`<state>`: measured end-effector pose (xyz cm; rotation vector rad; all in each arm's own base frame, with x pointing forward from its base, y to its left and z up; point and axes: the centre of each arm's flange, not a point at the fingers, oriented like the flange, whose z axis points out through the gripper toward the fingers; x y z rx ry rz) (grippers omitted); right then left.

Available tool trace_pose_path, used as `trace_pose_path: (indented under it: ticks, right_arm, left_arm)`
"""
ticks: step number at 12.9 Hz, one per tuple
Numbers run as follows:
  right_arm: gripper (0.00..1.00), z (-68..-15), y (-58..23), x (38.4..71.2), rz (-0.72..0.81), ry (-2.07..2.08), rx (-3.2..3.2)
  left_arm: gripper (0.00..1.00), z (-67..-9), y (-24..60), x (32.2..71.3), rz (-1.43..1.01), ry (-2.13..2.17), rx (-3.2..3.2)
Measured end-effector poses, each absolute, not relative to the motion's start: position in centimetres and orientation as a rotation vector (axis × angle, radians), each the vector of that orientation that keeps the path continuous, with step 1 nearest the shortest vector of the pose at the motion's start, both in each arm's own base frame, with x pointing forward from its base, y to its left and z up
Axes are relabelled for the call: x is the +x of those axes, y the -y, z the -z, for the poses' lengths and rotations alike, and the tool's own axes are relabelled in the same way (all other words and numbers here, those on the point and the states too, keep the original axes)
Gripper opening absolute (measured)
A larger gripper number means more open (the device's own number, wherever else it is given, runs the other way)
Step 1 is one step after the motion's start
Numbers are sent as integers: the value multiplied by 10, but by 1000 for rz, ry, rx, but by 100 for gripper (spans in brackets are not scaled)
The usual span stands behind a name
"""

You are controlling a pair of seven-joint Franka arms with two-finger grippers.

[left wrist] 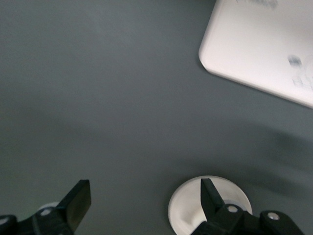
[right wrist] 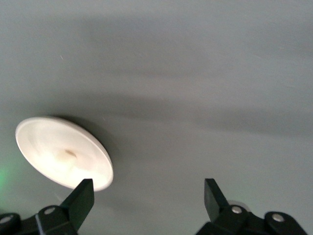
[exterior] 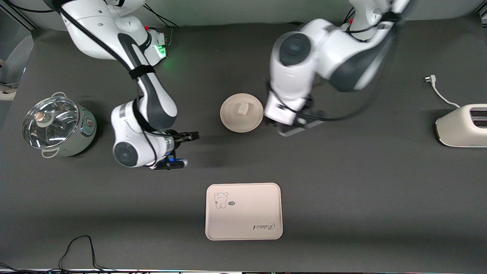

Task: Place bun in plate and plate on tray
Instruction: 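Withdraw the left gripper while the right gripper reaches the plate rim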

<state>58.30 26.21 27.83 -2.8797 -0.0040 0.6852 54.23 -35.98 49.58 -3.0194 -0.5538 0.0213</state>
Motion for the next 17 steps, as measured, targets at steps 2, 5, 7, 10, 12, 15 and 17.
trace_pose_path:
  ticks: [2, 5, 7, 10, 12, 15, 17]
  right_arm:
    - [100, -261, -301, 568, -640, -50, -2915]
    - [100, -232, -344, 539, -578, -111, -2963]
    - [100, -209, -364, 515, -520, -162, -2992]
    - [100, -185, -369, 488, -516, -193, -3023]
    - [100, -180, -371, 478, -504, -191, -3031]
    - [98, -172, -373, 451, -467, -166, -3047]
    - [97, -177, -373, 441, -469, -156, -3049]
  left_arm:
    - [100, -517, 297, 569, -52, 544, -3020]
    - [100, -546, 224, 584, -68, 522, -3025]
    - [100, -560, 182, 593, -53, 495, -3033]
    - [100, -564, 95, 617, -57, 446, -3053]
    - [100, -561, 41, 626, -78, 377, -3067]
    - [100, -581, 3, 618, -63, 238, -3096]
    - [100, -600, 5, 601, -62, 188, -3105]
